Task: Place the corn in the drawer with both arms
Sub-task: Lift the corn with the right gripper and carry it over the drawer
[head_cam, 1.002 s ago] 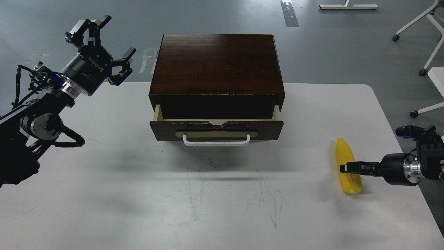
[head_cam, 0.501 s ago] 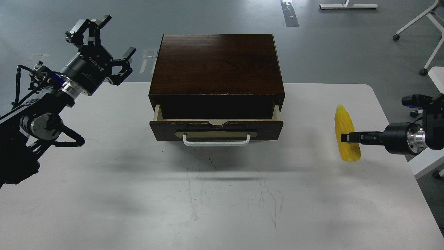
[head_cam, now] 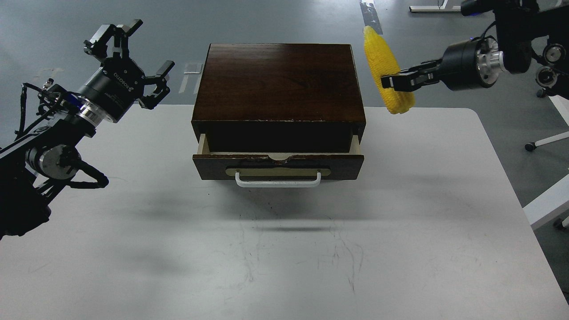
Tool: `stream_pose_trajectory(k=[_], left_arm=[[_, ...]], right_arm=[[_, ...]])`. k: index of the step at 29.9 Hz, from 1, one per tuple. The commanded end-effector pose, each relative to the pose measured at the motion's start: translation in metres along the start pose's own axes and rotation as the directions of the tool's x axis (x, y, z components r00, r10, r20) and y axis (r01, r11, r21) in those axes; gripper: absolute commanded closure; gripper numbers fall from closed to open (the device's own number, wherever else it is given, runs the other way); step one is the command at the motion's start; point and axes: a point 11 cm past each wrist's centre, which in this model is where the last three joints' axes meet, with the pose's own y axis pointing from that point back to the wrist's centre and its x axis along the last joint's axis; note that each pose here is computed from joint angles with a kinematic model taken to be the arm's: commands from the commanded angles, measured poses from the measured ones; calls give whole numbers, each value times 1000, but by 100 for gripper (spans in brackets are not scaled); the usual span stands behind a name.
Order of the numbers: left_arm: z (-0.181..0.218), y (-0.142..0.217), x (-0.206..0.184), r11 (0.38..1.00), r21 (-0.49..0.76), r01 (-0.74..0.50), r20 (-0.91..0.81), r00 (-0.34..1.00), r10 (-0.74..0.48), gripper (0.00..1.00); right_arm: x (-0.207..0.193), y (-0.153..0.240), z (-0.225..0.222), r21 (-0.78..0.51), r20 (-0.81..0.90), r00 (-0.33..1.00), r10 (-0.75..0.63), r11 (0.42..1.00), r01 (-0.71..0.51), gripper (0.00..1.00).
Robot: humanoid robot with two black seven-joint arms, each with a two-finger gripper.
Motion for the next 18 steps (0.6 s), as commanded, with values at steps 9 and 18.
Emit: stream_pose_trajectory(k=[9,18], left_arm=[[3,-2,-1,1000,-5,3,3,1000,-3,2],[4,-4,-2,1000,-10,7,2,1000,-7,2]], right_arm=[[19,-31,-121,143,-527,844,-99,969,203,70],[-4,-50,-115,31,-736,659,-155,965,261,73]])
